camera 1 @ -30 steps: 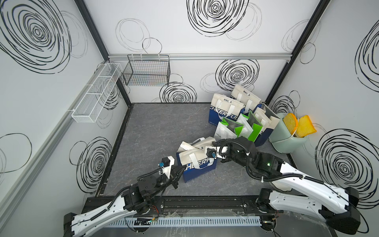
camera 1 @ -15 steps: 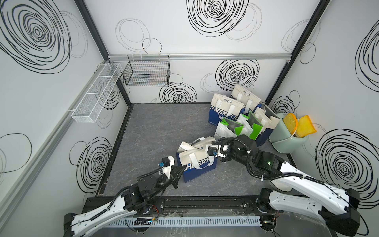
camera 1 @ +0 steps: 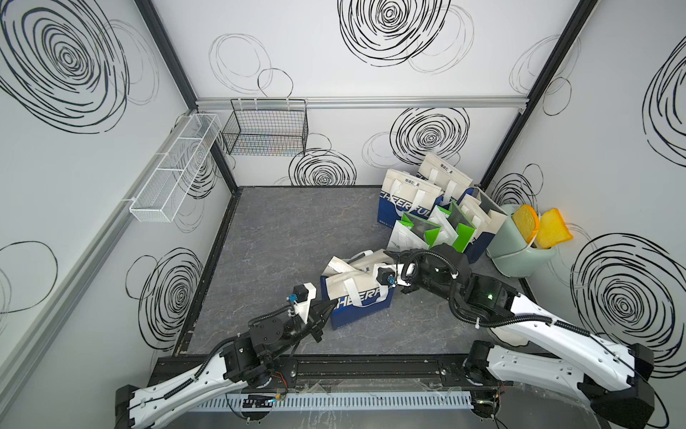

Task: Open the takeout bag
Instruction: Open the takeout bag at the center of the board.

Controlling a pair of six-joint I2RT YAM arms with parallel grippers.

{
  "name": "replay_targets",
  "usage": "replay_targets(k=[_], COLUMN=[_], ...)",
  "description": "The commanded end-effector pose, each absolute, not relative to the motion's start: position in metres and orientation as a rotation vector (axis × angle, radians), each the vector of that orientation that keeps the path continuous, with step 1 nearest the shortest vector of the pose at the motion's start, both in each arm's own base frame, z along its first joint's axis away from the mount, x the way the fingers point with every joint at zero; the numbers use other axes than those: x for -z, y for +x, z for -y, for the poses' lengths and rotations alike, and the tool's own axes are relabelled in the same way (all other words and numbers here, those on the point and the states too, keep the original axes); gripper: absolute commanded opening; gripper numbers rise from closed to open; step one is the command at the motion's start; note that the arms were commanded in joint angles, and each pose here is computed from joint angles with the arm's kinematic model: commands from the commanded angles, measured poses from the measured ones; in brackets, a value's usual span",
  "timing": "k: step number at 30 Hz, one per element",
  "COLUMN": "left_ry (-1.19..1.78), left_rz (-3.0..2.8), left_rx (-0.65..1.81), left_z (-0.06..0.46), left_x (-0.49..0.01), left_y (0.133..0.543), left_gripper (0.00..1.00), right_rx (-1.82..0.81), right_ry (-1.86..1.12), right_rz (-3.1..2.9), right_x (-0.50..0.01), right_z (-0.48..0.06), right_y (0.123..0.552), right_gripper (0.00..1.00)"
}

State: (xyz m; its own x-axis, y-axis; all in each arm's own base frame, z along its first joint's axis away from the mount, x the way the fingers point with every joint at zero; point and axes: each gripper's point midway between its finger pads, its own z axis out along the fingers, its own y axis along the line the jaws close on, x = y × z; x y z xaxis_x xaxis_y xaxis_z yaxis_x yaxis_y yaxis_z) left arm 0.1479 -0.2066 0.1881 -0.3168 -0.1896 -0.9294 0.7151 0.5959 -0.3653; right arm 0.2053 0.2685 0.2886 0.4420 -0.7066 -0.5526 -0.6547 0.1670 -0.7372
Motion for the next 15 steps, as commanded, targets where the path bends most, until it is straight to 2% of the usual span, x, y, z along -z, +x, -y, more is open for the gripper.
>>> replay_targets(k=[1,4,6,11,15], left_ry=[0.428,0.427,0.427,0.425,0.427], left_rz=[-1.643,-1.641,-1.639,-1.636,-1.635], left_rx=[0.993,0.994,0.995,0.996,0.998], left_z=[0.207,0.207,0.207,0.207,0.208], left_x=[-0.194,-0.195,-0.195,-0.195,-0.195], left_y=[0.147,0.147,0.147,0.147,0.147], left_gripper=[0.00,0.00,0.00,0.00,0.00], right_rx=[0.052,0.021,0.063,0.167,0.233], right_ry=[-1.533,-1.604,-1.691,-1.691,-1.687], right_rz=[-1.194,-1.156,-1.152,-1.172,-1.194], right_x=[-0.307,-0.309,-0.294,-0.271,-0.260], right_z=[-0.265,-0.261,-0.253,-0.244,-0.248], right_y=[0.199,0.185,0.180,0.190,0.201], right_gripper=[0.36,0.38,0.40,0.55,0.55])
